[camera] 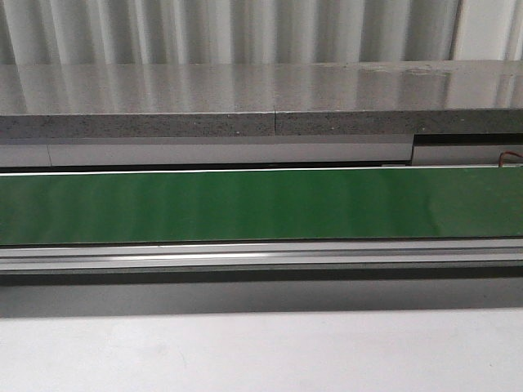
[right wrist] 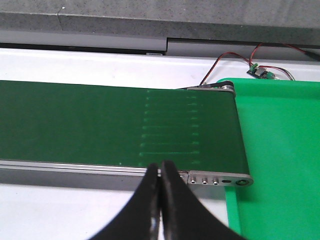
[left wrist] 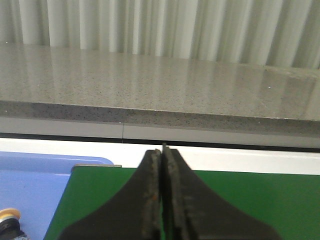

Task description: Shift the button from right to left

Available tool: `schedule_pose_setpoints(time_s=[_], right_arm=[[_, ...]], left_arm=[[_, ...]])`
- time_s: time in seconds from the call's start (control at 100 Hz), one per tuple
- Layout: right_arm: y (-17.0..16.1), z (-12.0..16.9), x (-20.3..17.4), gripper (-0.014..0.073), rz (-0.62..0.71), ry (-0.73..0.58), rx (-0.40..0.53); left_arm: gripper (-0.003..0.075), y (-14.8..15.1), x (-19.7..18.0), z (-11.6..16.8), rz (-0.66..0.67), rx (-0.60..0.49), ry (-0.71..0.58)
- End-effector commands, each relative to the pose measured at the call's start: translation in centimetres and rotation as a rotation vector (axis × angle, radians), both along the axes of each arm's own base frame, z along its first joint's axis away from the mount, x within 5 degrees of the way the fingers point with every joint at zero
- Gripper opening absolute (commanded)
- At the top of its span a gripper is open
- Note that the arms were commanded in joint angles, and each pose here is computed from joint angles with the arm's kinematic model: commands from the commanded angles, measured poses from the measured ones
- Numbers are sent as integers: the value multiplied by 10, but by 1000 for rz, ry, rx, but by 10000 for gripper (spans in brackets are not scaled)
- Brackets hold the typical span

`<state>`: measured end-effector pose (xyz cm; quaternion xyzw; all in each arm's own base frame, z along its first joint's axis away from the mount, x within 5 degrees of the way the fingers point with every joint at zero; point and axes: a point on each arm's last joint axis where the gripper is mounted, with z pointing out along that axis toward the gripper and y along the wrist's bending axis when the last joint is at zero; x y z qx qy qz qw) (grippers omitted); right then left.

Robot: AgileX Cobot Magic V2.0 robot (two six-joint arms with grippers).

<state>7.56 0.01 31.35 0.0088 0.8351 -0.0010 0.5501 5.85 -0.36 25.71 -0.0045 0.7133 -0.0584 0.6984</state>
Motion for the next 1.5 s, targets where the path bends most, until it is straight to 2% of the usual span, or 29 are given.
schedule_pose_setpoints(time_s=[0.0, 0.19, 0.38, 0.54, 1.49], right_arm=[[-1, 13, 2, -66, -8, -85, -6], [-1, 13, 2, -66, -8, -85, -6], [-1, 13, 2, -66, -8, -85, -6], [-1, 13, 2, -66, -8, -85, -6], [-1, 13, 2, -66, -8, -85, -6]], left_arm=[[-20, 0, -5, 0, -6, -20, -120], [-20, 0, -10, -27, -6, -20, -135], [-20, -1, -7, -40, -13, 2, -136], [-20, -2, -6, -44, -27, 0, -188], [-20, -2, -5, -44, -26, 3, -181]])
